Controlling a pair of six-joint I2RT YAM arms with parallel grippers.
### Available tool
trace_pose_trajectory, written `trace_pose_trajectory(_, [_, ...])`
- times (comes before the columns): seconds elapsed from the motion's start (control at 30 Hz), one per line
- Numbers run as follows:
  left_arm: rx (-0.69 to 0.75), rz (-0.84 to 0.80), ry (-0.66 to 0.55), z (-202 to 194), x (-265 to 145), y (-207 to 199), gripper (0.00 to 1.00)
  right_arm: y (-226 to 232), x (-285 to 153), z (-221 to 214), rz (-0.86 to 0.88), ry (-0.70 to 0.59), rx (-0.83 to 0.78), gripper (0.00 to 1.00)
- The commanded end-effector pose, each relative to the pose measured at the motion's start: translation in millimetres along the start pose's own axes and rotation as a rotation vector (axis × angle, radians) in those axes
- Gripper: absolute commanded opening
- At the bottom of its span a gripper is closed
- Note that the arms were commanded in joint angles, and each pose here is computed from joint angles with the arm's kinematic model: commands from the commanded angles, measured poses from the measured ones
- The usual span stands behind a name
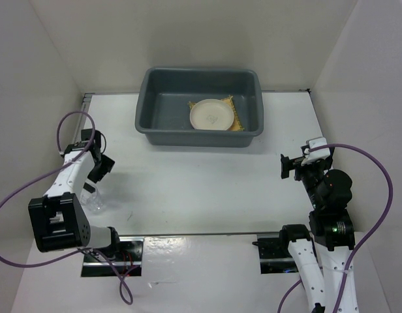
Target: Place the mixed dishes into the plastic bin
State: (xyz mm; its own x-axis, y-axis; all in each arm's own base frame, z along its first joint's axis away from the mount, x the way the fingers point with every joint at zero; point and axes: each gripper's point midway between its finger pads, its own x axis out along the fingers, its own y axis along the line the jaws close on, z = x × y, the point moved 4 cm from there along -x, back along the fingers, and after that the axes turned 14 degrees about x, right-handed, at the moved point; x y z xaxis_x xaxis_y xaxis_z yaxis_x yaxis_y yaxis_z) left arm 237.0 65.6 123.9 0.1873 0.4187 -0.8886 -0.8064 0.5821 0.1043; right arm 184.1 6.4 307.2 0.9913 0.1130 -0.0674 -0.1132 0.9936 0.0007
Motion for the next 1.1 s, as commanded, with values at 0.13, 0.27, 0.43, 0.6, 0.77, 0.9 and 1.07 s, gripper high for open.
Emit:
trace_pose_trajectory(0.13, [-0.003, -0.045, 0.067, -10, 21, -5, 0.9, 1, -3, 6, 0.005, -0.034, -0.009, 0.99])
trace_pose_trajectory(0.27, [-0.039, -0.167, 0.047, 2, 11, -7, 0.51, 1, -5, 8, 0.004, -0.043, -0.01, 0.99])
trace_pose_trajectory(0.43, [-0.05, -0.203, 0.015, 10, 10, -1, 0.25, 1, -7, 9, 0.004, -0.054, -0.011, 0.99])
trace_pose_trajectory(0.6, [-0.006, -0.573, -0.108, 51, -53, -38, 0.1, 2, -9, 11, 0.004, -0.064, -0.012, 0.99])
trace_pose_trajectory(0.77, [-0.12, -0.942, -0.352, 109, -165, -70, 0.0, 2, -9, 11, 0.004, -0.064, -0.012, 0.99])
trace_pose_trajectory(0.9, [-0.075, -1.065, -0.379, 143, -207, -101, 0.0, 0, -9, 11, -0.005, -0.064, -0.011, 0.99])
trace_pose_trajectory(1.07, [0.159, -1.034, -0.352, 158, -221, -175, 0.0, 0, -9, 11, -0.005, -0.064, -0.011, 0.99])
